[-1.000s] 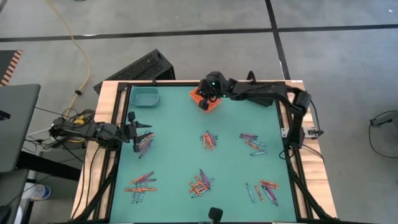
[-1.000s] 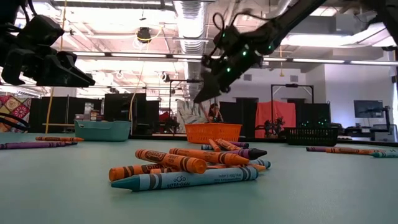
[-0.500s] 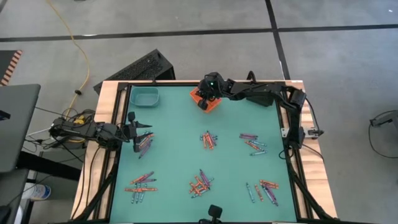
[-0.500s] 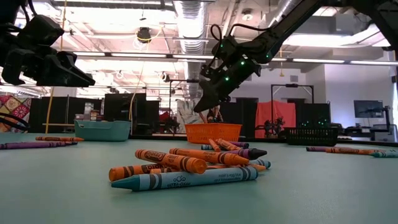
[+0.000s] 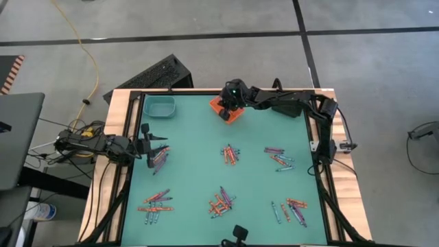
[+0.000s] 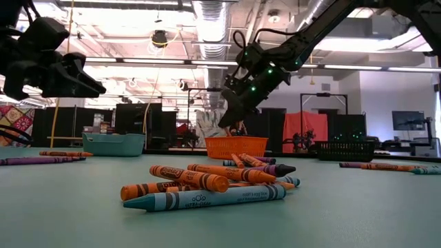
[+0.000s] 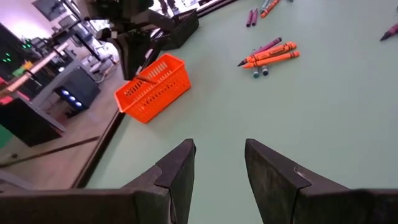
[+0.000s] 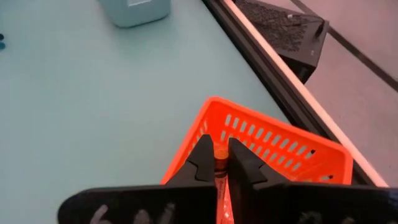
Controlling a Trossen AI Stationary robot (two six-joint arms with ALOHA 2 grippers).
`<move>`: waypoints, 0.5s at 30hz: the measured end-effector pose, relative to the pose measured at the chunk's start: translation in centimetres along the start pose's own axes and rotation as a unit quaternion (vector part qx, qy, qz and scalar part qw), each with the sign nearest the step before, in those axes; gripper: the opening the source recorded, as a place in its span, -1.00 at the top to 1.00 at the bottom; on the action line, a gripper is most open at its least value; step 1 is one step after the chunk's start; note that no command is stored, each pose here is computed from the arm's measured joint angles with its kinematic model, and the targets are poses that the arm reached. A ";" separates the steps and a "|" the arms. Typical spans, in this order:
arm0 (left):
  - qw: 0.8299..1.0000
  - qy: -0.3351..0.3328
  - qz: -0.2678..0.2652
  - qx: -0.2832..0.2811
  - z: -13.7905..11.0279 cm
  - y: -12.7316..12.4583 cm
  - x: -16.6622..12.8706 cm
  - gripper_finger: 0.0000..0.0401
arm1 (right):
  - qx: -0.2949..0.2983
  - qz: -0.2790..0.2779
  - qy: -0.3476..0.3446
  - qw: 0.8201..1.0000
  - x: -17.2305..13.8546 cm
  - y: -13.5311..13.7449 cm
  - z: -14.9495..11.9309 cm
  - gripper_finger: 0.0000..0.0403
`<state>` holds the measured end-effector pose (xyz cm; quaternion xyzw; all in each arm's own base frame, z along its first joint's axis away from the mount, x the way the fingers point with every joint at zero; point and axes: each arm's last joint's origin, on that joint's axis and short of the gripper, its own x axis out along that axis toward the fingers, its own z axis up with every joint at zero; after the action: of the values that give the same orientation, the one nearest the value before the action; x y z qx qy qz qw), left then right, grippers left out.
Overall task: Sort crayons
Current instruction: Put the orange crayon into the orange bin
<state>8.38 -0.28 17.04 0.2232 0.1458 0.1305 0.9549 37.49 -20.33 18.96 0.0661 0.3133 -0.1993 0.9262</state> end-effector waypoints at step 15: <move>0.999 -0.017 -0.033 0.014 0.1 -0.2 0.0 0.34 | 0.005 0.012 0.021 1.000 0.0 0.1 -0.4 0.77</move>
<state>8.45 -0.49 17.08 0.2334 0.1386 0.0933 0.9579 37.29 -20.15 18.64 0.0789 0.3306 -0.1884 0.9214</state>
